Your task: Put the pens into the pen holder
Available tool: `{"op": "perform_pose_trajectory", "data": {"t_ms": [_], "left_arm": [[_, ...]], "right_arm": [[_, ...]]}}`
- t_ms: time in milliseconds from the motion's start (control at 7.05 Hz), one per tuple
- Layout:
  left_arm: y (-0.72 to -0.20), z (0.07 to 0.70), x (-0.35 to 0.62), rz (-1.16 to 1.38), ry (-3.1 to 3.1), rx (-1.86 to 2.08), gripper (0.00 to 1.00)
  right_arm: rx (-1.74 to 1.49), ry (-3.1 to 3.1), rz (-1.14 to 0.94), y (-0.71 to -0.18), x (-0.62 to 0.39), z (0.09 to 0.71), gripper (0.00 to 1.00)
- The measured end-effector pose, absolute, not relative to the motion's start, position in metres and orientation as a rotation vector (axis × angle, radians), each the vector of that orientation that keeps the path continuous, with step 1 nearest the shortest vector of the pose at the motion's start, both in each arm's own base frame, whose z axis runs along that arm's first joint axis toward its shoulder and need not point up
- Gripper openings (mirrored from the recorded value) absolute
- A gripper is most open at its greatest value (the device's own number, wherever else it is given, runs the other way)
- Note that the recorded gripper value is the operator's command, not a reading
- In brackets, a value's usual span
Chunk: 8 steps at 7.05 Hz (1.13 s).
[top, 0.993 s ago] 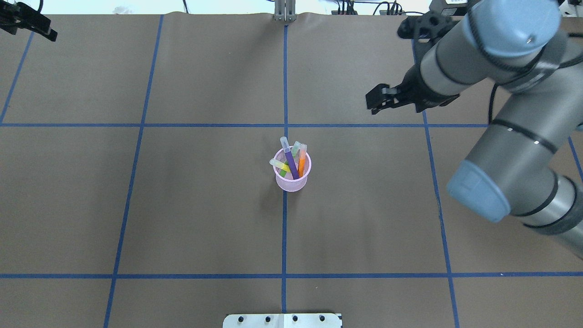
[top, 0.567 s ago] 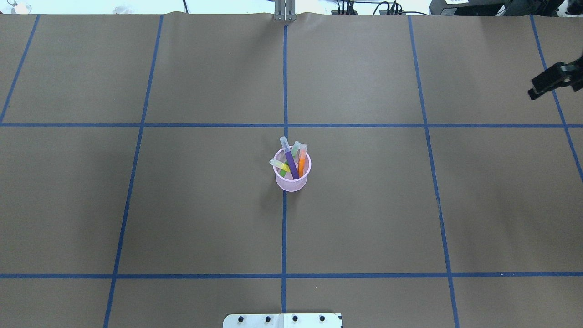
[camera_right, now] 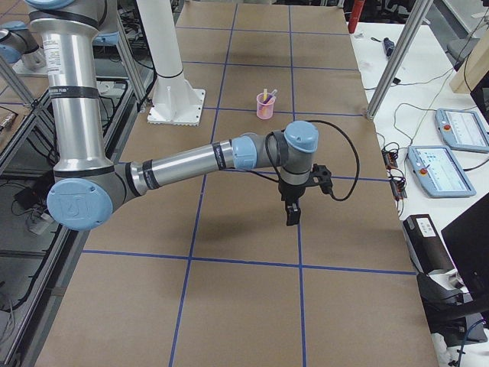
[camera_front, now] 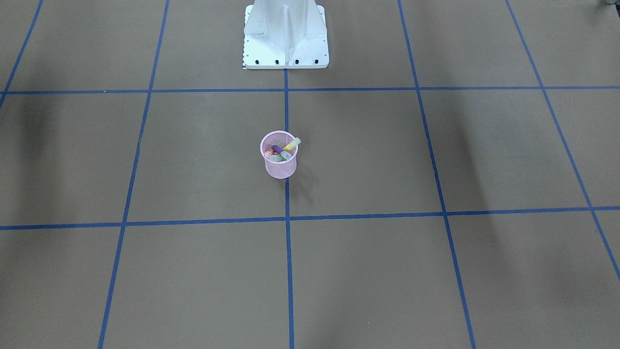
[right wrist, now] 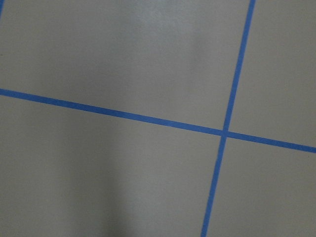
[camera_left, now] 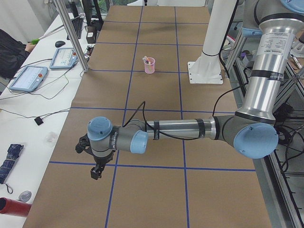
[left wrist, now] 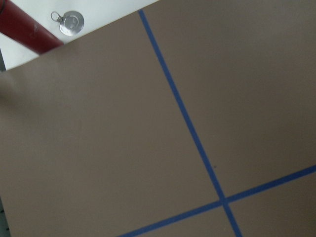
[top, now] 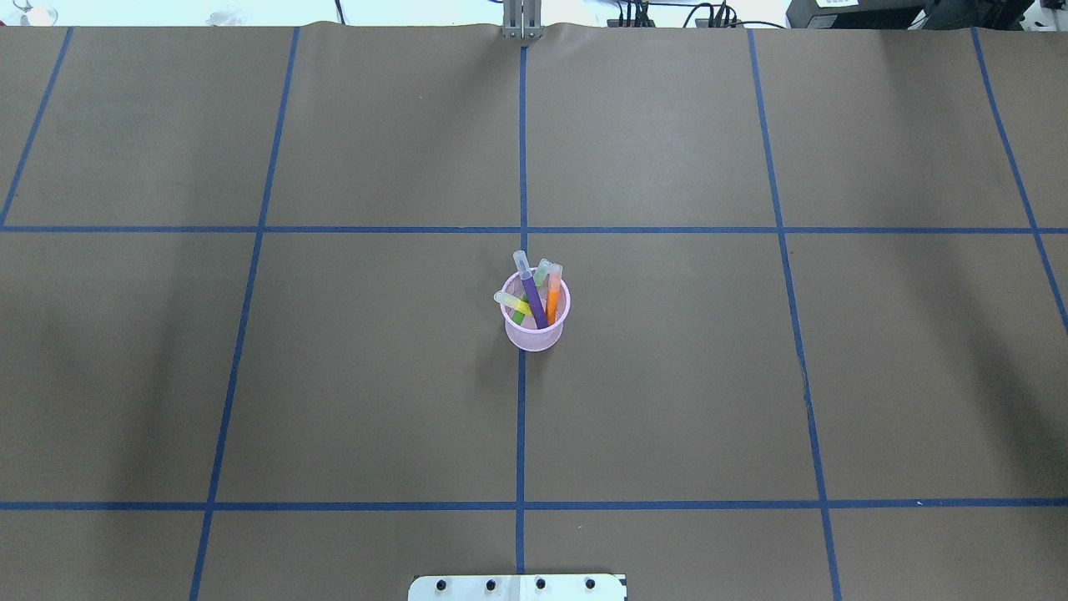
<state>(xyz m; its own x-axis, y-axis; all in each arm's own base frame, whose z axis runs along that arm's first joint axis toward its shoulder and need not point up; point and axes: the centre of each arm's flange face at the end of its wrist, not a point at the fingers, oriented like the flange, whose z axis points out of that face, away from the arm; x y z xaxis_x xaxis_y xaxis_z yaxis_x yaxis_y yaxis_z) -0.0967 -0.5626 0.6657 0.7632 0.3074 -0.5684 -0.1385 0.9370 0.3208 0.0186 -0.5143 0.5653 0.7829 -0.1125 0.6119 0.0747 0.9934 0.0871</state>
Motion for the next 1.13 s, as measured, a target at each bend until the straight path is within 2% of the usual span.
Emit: {"op": "perform_pose_trajectory", "data": {"t_ms": [284,567,1134], "left_arm": [[-0.521,0.656,-0.094,0.082,0.682,0.223,1.0],[-0.499,0.617,-0.079,-0.001,0.695,0.149,1.0],[-0.489,0.586,-0.063,-0.032,0.7,0.078,1.0]], "right_arm": [[0.05,-0.663,-0.062,-0.498,0.04,0.614,1.0],[0.045,-0.673,-0.052,-0.488,0.051,0.661,1.0],[0.054,-0.747,-0.001,-0.481,0.073,0.673,1.0]]}}
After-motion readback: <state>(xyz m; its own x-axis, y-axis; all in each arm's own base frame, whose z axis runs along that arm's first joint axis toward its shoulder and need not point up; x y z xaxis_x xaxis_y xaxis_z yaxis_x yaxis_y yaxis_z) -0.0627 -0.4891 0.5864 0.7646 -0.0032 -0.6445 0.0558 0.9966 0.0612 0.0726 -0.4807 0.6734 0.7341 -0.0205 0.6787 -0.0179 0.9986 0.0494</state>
